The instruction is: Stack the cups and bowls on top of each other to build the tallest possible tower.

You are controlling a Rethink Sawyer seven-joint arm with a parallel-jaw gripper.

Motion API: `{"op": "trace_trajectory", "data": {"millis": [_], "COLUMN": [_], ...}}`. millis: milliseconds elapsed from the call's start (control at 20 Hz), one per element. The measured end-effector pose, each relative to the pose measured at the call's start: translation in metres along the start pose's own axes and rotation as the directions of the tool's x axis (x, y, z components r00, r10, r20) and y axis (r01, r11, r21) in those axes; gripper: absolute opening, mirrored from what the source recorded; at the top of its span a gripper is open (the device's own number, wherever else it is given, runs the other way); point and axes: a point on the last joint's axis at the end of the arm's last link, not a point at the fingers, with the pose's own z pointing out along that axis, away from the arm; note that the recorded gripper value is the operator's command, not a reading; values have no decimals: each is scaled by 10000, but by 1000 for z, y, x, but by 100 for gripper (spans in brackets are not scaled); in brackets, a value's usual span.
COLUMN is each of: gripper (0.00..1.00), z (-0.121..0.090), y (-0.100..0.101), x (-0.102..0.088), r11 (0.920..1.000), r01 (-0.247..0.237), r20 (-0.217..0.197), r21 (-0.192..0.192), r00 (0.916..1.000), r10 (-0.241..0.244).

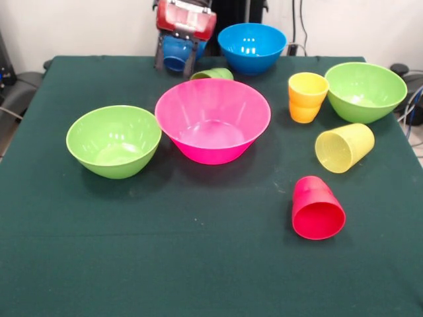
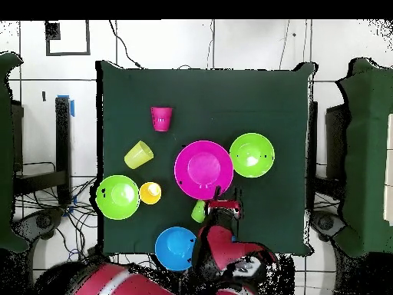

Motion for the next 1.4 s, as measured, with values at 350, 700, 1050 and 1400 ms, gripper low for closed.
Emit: {"op": "trace_trajectory", "data": {"millis": [350,700,1050,1400], "gripper": [100,100,100,100], "z": [-15,-10,12,21], "y": [-43,-72,-61,-31], "x": [-1,-19,-26,-48], "r11": [9912,9760,9803,9807], "r01": [-911,-1935,-1973,-1799], "r20": [-2955,-3284,-2073,1099], "r21": [958,997,53,-762], "r00": [9483,9196,9588,9761], "r10": [1157,2159,1941,1876]}}
